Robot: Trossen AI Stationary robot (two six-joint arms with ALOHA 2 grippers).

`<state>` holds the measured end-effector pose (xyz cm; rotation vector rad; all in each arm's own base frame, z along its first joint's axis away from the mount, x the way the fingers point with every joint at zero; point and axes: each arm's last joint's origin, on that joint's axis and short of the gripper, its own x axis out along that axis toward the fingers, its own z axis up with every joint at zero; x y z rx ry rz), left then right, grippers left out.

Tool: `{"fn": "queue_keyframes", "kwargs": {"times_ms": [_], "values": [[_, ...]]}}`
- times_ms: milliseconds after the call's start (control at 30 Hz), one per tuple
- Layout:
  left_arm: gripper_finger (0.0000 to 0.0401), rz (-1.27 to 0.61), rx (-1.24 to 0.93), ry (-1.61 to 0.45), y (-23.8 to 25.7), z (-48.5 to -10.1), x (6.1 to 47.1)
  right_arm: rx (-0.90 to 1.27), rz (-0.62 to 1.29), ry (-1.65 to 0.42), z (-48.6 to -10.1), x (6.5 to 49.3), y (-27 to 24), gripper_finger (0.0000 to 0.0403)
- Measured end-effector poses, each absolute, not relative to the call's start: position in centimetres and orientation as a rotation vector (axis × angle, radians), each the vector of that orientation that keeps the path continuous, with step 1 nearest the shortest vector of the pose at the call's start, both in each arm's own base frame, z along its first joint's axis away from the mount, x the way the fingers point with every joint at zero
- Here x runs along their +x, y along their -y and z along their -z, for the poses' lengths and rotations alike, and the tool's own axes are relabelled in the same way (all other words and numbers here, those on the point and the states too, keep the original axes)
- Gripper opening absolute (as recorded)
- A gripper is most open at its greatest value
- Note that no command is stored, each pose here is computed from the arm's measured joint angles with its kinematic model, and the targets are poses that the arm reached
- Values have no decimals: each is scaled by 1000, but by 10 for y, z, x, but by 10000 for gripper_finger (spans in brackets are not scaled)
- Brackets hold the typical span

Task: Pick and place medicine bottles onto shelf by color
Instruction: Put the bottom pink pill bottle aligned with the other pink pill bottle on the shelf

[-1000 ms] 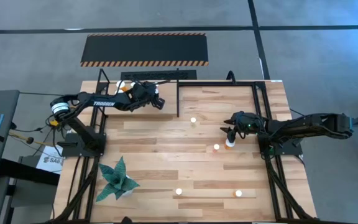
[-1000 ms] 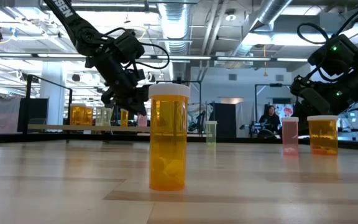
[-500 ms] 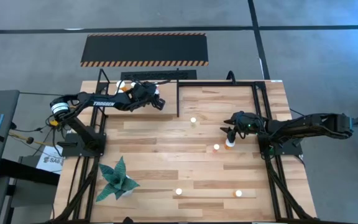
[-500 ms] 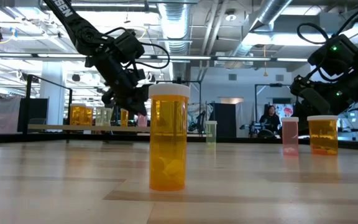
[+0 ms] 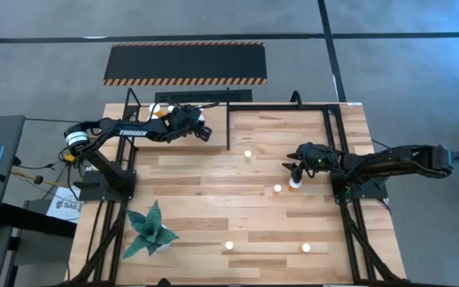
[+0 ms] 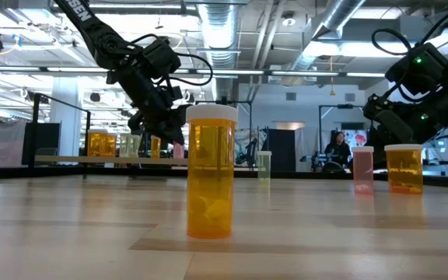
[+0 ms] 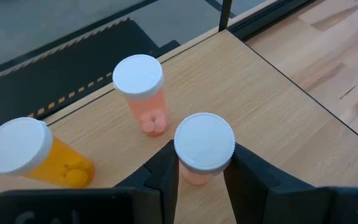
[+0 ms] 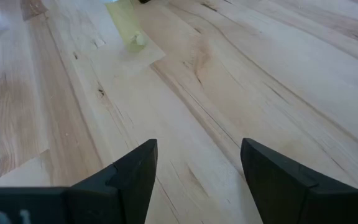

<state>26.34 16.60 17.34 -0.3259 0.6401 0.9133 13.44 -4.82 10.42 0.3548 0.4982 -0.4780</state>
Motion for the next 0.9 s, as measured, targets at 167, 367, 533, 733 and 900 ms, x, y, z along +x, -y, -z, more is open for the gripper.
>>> {"fn": "queue_keyframes", "kwargs": {"times_ms": [167,367,533,733,900], "values": [[96,-913,-326,-641,-166,-173,263,355,478,-498,-104,134,48,256],[97,-914,-328,-640,-166,-173,263,355,478,-498,-104,134,48,256],[117,-915,-339,-666,-165,-169,262,355,478,-498,-104,134,48,256],[147,-919,-337,-650,-165,-171,263,355,478,-498,-104,134,48,256],[162,-922,-335,-621,-166,-173,264,355,478,-498,-104,134,48,256]]}}
